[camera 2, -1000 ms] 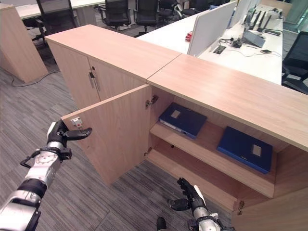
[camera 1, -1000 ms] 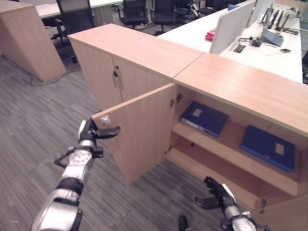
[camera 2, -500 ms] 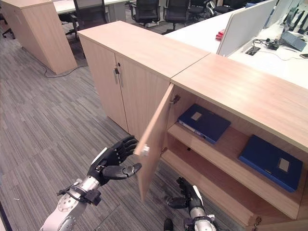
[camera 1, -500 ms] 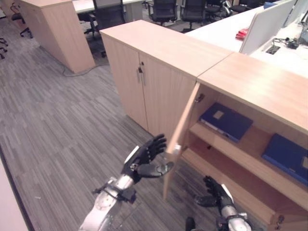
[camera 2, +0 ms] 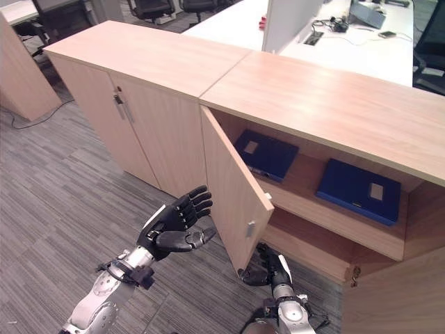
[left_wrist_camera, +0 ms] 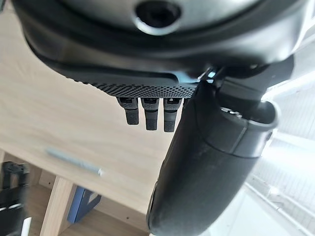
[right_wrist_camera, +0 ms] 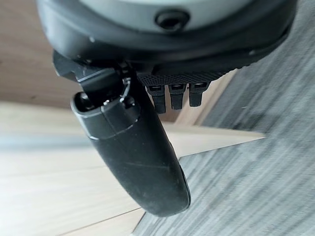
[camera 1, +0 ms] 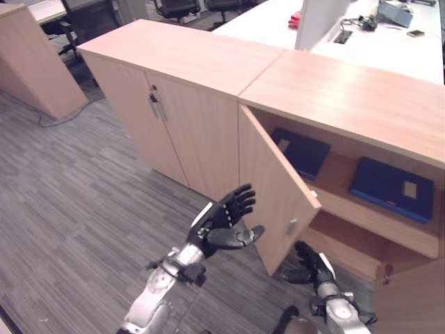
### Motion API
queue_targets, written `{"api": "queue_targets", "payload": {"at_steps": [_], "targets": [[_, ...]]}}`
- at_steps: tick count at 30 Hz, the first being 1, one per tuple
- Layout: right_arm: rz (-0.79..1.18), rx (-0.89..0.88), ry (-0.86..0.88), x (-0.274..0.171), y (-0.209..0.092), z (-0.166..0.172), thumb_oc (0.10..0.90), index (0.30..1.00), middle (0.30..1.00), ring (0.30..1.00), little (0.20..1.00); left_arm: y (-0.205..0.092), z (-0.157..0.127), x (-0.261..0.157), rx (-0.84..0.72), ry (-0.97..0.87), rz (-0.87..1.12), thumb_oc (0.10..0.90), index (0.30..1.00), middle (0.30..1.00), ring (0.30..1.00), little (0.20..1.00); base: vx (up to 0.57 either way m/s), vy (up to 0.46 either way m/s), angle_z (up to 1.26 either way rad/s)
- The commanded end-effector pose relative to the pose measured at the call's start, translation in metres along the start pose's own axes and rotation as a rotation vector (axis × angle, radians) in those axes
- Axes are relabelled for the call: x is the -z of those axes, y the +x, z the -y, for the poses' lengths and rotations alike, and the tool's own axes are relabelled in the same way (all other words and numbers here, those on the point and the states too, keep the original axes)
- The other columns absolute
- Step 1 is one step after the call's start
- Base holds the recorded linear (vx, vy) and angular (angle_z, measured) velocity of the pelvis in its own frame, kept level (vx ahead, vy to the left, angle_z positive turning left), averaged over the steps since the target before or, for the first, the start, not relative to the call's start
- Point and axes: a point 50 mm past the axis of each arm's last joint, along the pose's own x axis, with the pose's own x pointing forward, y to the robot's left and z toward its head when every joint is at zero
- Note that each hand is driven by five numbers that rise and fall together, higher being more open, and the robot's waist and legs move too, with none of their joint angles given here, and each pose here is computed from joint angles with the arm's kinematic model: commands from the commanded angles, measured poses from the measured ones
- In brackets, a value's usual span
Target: Put the empty folder in the office cabinet
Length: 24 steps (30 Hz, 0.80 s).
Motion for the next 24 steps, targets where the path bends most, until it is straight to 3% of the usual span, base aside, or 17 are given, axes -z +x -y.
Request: {"api": "queue_targets", "payload": {"at_steps": [1,7,9,12,16,20,21,24], "targets": [[0.186,0.039,0.032,-0.041,0.008,0.014,0.800,0.900,0.900,0.900,0.900,0.022,0.014,-0.039,0.072,0.006,0.221,0.800,0.900,0.900,0.900,0.900,0.06,-0.106,-0.64],[0.253,0.051,-0.002,-0.061,0.011,0.022,0.800,0.900,0.900,0.900,0.900,0.019,-0.001,-0.038,-0.043,0.026,0.229,0.800,0.900,0.900,0.900,0.900,0.05,-0.157,-1.21],[0.259,0.088,-0.014,-0.062,0.010,0.032,0.800,0.900,0.900,0.900,0.900,0.019,-0.022,-0.031,-0.218,0.067,0.222,0.800,0.900,0.900,0.900,0.900,0.17,-0.062,-1.44],[0.252,0.100,-0.012,-0.059,0.008,0.035,0.800,0.900,0.900,0.900,0.900,0.020,-0.035,-0.021,-0.323,0.041,0.208,0.800,0.900,0.900,0.900,0.900,0.28,0.089,-1.41],[0.218,0.076,-0.034,-0.049,0.007,0.038,0.800,0.900,0.900,0.900,0.900,0.017,-0.092,-0.033,-0.592,0.147,0.200,0.800,0.900,0.900,0.900,0.900,0.34,0.123,-1.76],[0.210,0.066,-0.042,-0.045,0.001,0.042,0.800,0.900,0.900,0.900,0.900,0.012,-0.126,-0.048,-0.713,0.250,0.159,0.800,0.900,0.900,0.900,0.900,0.20,0.153,-1.94],[0.200,0.048,-0.042,-0.042,-0.001,0.040,0.800,0.900,0.900,0.900,0.900,0.005,-0.145,-0.059,-0.776,0.298,0.137,0.800,0.900,0.900,0.900,0.900,0.14,0.161,-0.67],[0.180,0.043,-0.047,-0.037,-0.002,0.040,0.800,0.900,0.900,0.900,0.900,-0.003,-0.162,-0.074,-0.837,0.367,0.127,0.800,0.900,0.900,0.900,0.900,0.05,0.142,-0.45]]}}
